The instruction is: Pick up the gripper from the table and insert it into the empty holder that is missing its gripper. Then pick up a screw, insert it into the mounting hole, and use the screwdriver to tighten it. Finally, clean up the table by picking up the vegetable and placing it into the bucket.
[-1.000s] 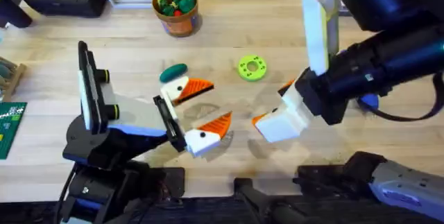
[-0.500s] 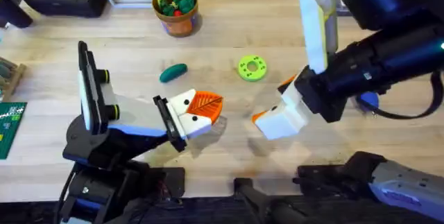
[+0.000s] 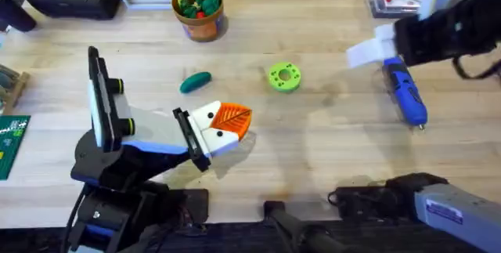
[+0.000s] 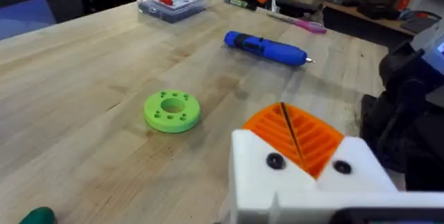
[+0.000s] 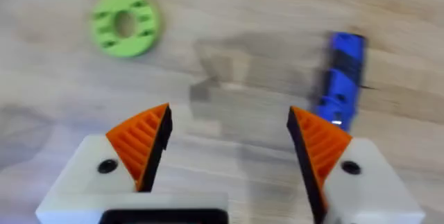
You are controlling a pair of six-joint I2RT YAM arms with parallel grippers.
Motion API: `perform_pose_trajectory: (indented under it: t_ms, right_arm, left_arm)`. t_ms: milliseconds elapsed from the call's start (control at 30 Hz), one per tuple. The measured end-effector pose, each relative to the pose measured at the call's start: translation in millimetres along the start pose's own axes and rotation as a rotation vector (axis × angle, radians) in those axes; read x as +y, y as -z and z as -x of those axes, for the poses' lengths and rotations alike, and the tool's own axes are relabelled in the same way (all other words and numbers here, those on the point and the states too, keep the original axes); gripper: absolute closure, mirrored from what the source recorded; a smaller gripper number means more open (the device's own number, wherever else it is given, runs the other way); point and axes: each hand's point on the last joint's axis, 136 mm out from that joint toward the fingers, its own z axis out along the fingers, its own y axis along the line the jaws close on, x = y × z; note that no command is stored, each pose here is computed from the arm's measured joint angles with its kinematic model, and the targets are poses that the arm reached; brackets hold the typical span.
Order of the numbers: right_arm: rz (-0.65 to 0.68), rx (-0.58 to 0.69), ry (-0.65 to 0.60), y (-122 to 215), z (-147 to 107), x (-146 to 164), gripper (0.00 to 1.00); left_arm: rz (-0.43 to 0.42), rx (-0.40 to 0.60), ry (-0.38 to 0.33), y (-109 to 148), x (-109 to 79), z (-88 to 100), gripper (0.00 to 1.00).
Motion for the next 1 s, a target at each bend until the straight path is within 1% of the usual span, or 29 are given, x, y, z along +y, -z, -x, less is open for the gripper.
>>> perform_pose_trajectory:
  t_ms: [167, 300, 400, 500, 633, 800, 933, 1000]
  right_arm:
    - [-0.139, 0.054, -0.099, -24, 4, -70, 0.008]
    - [-0.193, 0.121, -0.139, -49, -1, -118, 0.007]
    - [-0.196, 0.193, -0.136, -70, -13, -143, 0.007]
    - [-0.158, 0.269, -0.095, -91, -26, -157, 0.007]
    - [-0.116, 0.325, -0.06, -120, -37, -172, 0.007]
    - [-0.066, 0.389, -0.048, -154, -50, -178, 0.007]
    - [-0.038, 0.415, -0.043, -174, -55, -178, 0.008]
    - [-0.04, 0.396, -0.039, -176, -51, -180, 0.019]
  left_arm:
    - [0.0, 0.0, 0.0, 0, 0.0, 0.0, 0.996]
    - [0.0, 0.0, 0.0, 0, 0.0, 0.0, 0.996]
    - [0.0, 0.0, 0.0, 0, 0.0, 0.0, 0.996]
    - [0.0, 0.0, 0.0, 0, 0.0, 0.0, 0.996]
    - [0.0, 0.0, 0.0, 0, 0.0, 0.0, 0.996]
    - [0.0, 0.0, 0.0, 0, 0.0, 0.0, 0.996]
    - [0.0, 0.0, 0.0, 0, 0.0, 0.0, 0.996]
    - [0.0, 0.0, 0.0, 0, 0.1, 0.0, 0.996]
